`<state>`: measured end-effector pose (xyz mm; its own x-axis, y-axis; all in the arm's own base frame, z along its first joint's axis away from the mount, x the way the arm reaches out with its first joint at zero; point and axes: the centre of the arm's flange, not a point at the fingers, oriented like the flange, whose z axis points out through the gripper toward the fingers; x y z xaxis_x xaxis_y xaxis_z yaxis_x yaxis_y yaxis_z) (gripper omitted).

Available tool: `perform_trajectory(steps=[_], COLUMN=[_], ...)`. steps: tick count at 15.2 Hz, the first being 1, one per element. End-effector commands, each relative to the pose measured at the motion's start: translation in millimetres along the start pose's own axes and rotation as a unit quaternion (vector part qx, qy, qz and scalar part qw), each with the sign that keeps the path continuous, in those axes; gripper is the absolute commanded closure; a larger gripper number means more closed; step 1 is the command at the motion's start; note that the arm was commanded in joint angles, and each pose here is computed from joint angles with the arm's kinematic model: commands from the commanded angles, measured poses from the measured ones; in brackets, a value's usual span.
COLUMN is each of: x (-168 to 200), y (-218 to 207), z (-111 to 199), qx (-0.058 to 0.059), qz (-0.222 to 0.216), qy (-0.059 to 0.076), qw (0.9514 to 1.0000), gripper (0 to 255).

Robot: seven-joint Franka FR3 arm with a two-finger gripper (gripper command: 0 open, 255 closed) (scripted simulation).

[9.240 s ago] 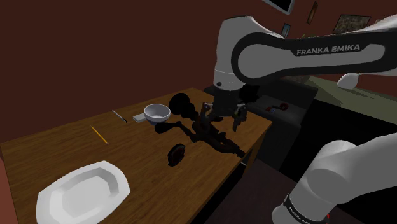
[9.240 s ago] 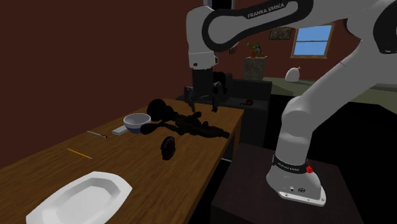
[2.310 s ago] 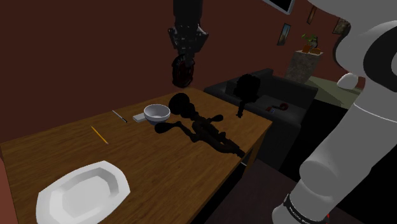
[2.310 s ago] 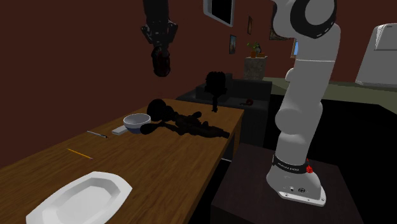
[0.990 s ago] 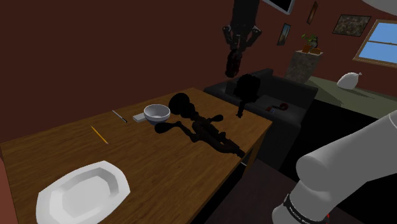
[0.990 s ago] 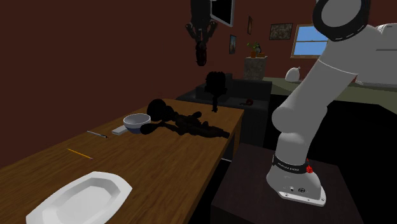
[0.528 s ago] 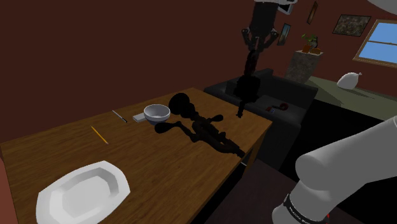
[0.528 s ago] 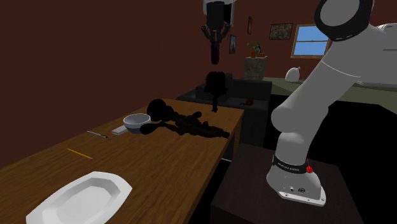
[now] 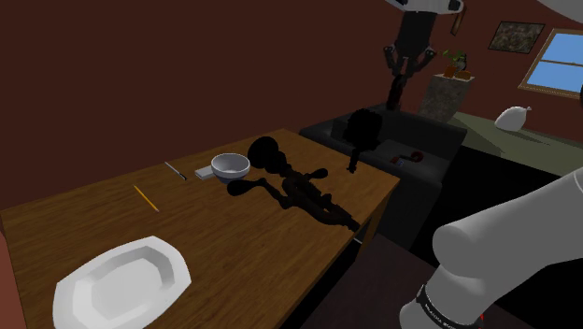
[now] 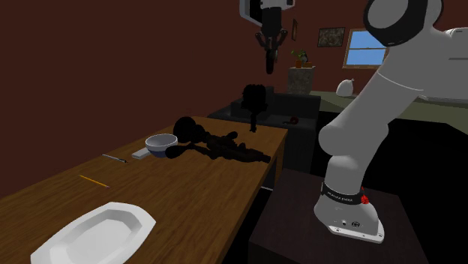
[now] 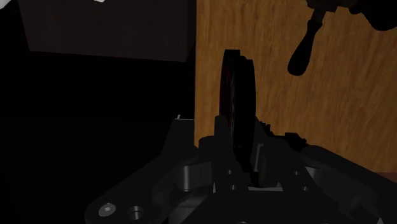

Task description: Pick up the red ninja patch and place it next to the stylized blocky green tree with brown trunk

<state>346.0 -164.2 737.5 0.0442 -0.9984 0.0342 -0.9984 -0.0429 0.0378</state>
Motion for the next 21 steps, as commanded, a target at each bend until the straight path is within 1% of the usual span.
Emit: perform_trajectory(steps=[1,8,9,21], x=[23.1,109.4,112.1,109.9], y=[9.5,42.3,43.4,41.0], z=[3.8,8.0,8.2,71.5], qx=[0.000,0.000,0.000,0.000], qz=[-0.001,-0.001,-0.001,-0.001], qy=[0.000,0.000,0.000,0.000], qw=[1.0000,1.0000,1.0000,1.0000], gripper=[255,255,255,255])
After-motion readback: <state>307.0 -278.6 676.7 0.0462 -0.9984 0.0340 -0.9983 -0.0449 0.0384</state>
